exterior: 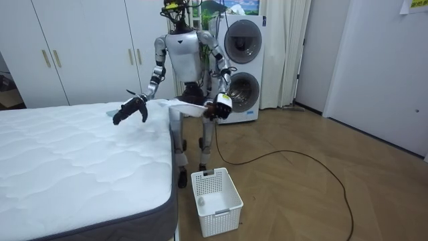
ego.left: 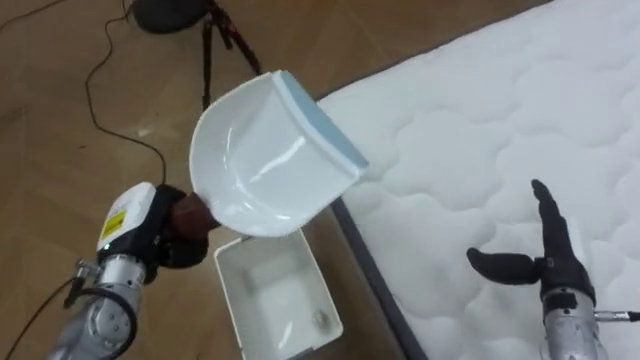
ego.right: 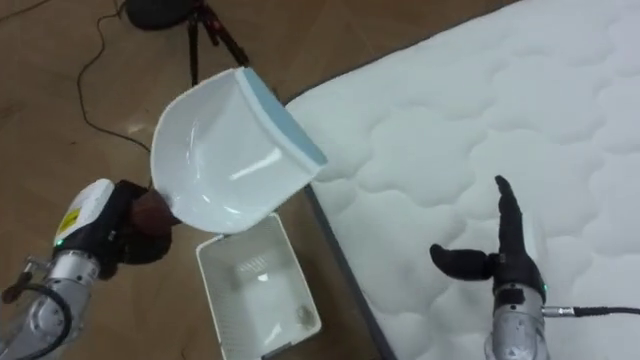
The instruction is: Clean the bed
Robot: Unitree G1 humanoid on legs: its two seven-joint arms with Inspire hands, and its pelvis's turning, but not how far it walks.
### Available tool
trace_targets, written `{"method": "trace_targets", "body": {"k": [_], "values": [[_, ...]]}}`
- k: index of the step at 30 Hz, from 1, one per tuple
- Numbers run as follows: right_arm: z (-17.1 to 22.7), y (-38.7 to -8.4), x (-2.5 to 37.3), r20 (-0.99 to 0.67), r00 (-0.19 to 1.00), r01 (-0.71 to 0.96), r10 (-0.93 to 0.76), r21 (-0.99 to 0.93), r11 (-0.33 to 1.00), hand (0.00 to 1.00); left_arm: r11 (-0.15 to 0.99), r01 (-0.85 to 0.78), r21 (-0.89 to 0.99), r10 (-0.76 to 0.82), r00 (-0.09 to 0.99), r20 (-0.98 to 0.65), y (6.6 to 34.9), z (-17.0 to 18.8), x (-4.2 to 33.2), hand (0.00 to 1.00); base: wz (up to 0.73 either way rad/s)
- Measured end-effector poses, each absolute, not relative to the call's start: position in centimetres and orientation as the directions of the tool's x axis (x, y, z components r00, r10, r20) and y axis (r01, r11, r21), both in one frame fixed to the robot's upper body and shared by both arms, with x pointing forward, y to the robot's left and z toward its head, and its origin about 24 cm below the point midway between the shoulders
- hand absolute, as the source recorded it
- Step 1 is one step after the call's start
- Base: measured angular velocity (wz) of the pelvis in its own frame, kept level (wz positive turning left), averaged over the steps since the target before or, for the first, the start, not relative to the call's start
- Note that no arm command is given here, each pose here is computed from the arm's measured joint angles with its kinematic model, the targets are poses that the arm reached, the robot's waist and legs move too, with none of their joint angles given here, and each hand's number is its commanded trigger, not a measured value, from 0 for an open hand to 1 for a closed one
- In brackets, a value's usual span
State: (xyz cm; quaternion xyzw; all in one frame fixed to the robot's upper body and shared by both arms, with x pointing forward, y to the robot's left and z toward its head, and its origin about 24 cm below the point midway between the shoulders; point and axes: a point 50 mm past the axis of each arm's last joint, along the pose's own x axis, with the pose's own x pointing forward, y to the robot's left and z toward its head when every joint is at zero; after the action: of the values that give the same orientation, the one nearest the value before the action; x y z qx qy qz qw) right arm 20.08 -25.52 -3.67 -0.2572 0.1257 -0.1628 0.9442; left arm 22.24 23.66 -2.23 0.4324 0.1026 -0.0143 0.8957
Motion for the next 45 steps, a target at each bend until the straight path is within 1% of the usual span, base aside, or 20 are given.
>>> {"method": "trace_targets", "body": {"k": [2, 5, 6, 8, 11, 17, 21, 25, 28, 29, 30, 31, 36, 39, 41, 45], "values": [[-3.3, -25.3, 20.1, -0.143, 0.919, 0.248, -0.367, -0.513, 0.822, 0.00, 0.662, 0.109, 0.741, 0.059, 0.979, -0.196, 23.0, -2.5, 21.2, 1.00, -1.20], [-2.7, -24.0, 20.9, -0.128, 0.929, 0.252, -0.346, -0.465, 0.849, 0.00, 0.673, 0.092, 0.734, 0.082, 0.977, -0.198, 23.3, -2.5, 20.3, 1.00, -1.43], [-2.8, -23.8, 20.9, -0.130, 0.928, 0.259, -0.350, -0.452, 0.854, 0.00, 0.678, 0.090, 0.730, 0.085, 0.976, -0.199, 23.2, -2.6, 20.3, 1.00, -1.36], [-2.8, -24.3, 20.6, -0.131, 0.921, 0.271, -0.366, -0.460, 0.846, 0.00, 0.717, 0.091, 0.691, 0.067, 0.978, -0.199, 21.9, -2.9, 20.4, 1.00, -1.15], [-2.7, -24.4, 20.7, -0.127, 0.915, 0.290, -0.383, -0.453, 0.843, 0.00, 0.763, 0.065, 0.643, 0.076, 0.979, -0.189, 21.5, -2.7, 20.4, 1.00, -1.47], [-2.7, -23.0, 21.0, -0.113, 0.935, 0.261, -0.335, -0.420, 0.869, 0.00, 0.777, 0.057, 0.627, 0.073, 0.981, -0.180, 21.3, -2.6, 20.5, 1.00, -1.21], [-3.1, -22.5, 20.6, -0.140, 0.939, 0.239, -0.313, -0.387, 0.890, 0.00, 0.780, 0.070, 0.622, 0.057, 0.982, -0.183, 21.1, -2.6, 20.5, 1.00, -0.51], [-2.8, -23.2, 20.1, -0.128, 0.933, 0.266, -0.336, -0.381, 0.885, 0.00, 0.804, 0.097, 0.587, 0.028, 0.979, -0.200, 20.1, -2.9, 20.4, 1.00, -0.12], [-2.8, -23.1, 20.1, -0.133, 0.939, 0.248, -0.318, -0.380, 0.891, 0.00, 0.816, 0.106, 0.568, 0.023, 0.976, -0.215, 19.9, -3.2, 20.1, 1.00, -0.66], [-2.8, -23.0, 20.1, -0.136, 0.941, 0.238, -0.308, -0.378, 0.894, 0.00, 0.817, 0.105, 0.567, 0.029, 0.974, -0.223, 20.0, -3.3, 19.9, 0.67, -0.98], [-2.8, -23.1, 20.1, -0.137, 0.943, 0.235, -0.305, -0.379, 0.895, 0.00, 0.819, 0.103, 0.565, 0.033, 0.974, -0.225, 20.1, -3.4, 19.8, 0.46, -0.93], [-2.7, -23.0, 20.1, -0.133, 0.945, 0.227, -0.297, -0.385, 0.894, 0.00, 0.824, 0.094, 0.559, 0.045, 0.972, -0.229, 20.1, -3.5, 19.6, 0.00, -0.84], [-2.9, -22.8, 19.8, -0.148, 0.954, 0.183, -0.262, -0.407, 0.895, 0.00, 0.838, 0.088, 0.539, 0.067, 0.963, -0.260, 20.2, -4.1, 18.5, 0.00, -0.66], [-4.1, -23.0, 18.7, -0.209, 0.941, 0.161, -0.267, -0.416, 0.895, 0.00, 0.843, 0.086, 0.532, 0.065, 0.964, -0.259, 20.1, -4.0, 18.0, 0.00, -0.29], [-5.7, -23.3, 17.7, -0.293, 0.914, 0.139, -0.282, -0.425, 0.894, 0.00, 0.846, 0.087, 0.525, 0.070, 0.960, -0.271, 20.2, -4.3, 17.8, 0.00, -0.15], [-7.1, -23.5, 16.1, -0.375, 0.878, 0.120, -0.298, -0.429, 0.895, 0.00, 0.865, 0.076, 0.496, 0.094, 0.947, -0.308, 20.6, -5.0, 17.4, 0.00, 0.00]]}}
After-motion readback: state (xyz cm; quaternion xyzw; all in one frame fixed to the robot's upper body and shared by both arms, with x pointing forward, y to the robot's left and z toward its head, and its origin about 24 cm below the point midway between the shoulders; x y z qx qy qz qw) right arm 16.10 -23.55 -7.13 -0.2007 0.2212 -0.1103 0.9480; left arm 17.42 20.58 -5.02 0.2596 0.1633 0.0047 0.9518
